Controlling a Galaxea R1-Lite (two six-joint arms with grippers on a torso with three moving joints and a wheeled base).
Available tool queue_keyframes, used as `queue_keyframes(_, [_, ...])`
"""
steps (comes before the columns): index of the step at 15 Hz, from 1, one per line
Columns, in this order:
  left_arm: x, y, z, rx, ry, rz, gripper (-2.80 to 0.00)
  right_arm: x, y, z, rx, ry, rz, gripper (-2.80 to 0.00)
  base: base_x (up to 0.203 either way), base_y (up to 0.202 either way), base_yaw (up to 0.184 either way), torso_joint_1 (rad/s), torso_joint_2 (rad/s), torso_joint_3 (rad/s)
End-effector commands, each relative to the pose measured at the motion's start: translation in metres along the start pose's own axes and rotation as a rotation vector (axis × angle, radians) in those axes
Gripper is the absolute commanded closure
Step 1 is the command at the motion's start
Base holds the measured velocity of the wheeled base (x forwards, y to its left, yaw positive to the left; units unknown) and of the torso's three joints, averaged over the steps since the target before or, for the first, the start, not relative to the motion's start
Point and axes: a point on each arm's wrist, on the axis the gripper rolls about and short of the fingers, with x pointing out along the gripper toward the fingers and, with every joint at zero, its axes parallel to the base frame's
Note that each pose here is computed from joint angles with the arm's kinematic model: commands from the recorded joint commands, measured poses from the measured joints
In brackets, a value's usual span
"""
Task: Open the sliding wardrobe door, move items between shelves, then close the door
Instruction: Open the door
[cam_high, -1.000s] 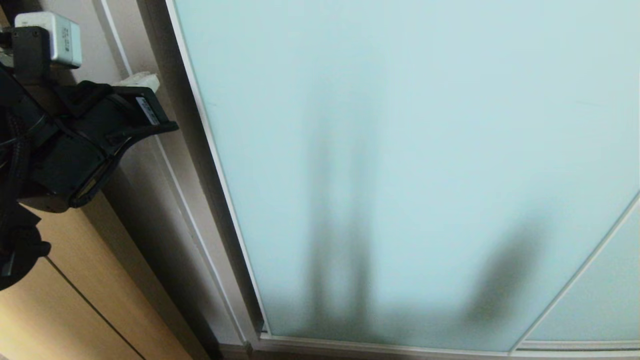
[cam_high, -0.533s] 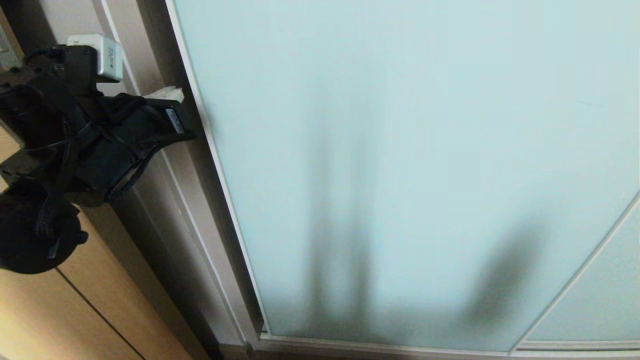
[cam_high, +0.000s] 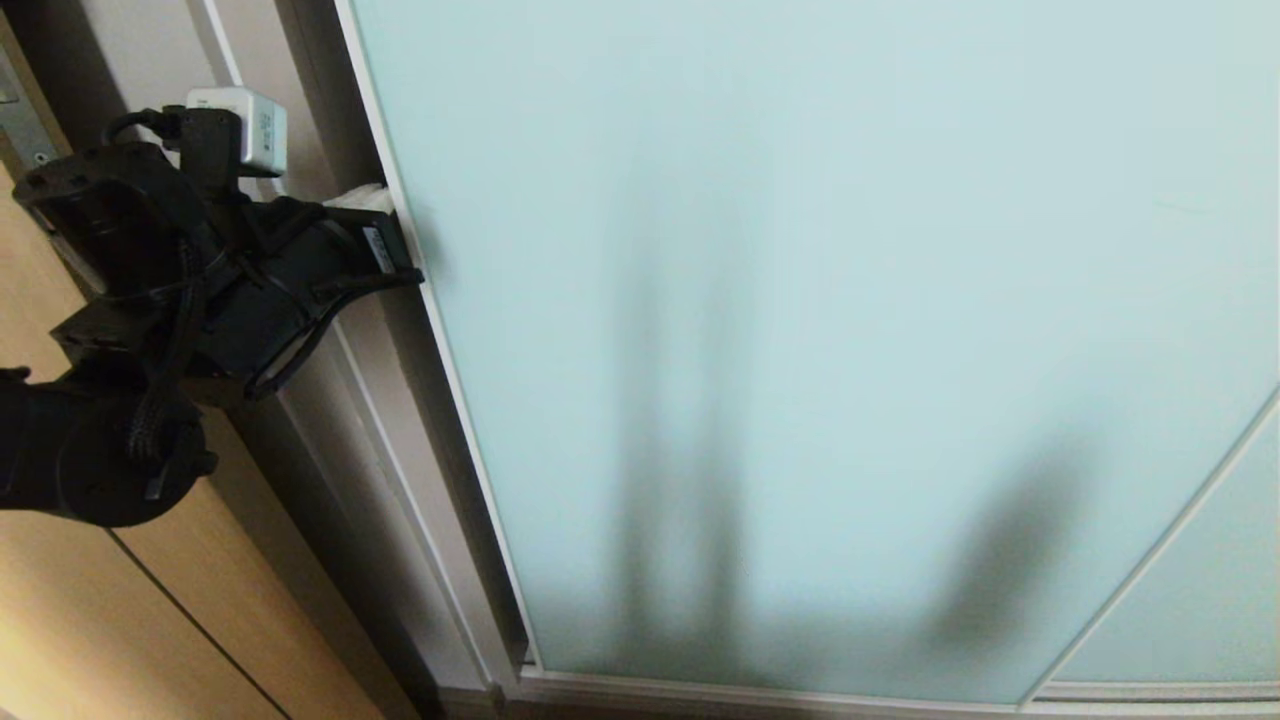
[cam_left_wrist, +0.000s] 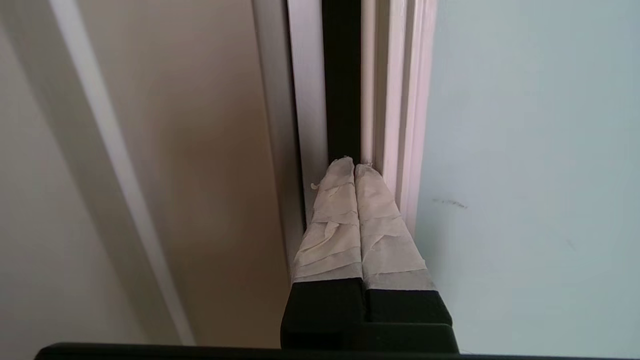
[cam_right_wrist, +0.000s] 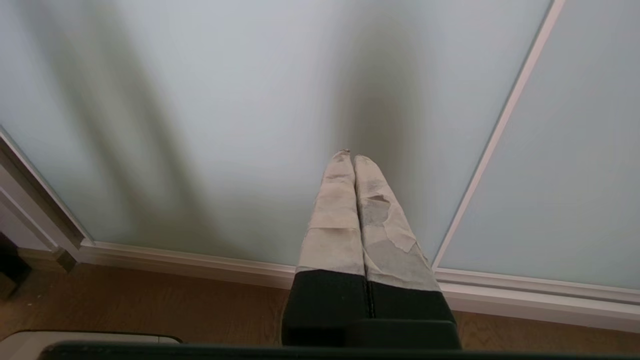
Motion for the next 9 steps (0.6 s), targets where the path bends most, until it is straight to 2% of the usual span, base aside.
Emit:
queue_keyframes(1, [0.002, -0.014, -0.007, -0.010, 0.013, -0.044, 0.00, 0.000, 0.000, 0.000, 0.000, -0.001, 0.000, 0.00, 0.000, 0.000, 0.000, 0.000, 0.00, 0.000])
queue_keyframes(5, [0.006, -0.038, -0.017, -0.022, -0.003, -0.101, 0.00, 0.000, 0.000, 0.000, 0.000, -0.001, 0.000, 0.00, 0.000, 0.000, 0.000, 0.000, 0.00, 0.000])
queue_keyframes(9, [-0.008, -0.081, -0.016, -0.062, -0.007, -0.223, 0.00, 0.000, 0.000, 0.000, 0.000, -0.001, 0.000, 0.00, 0.000, 0.000, 0.000, 0.000, 0.00, 0.000])
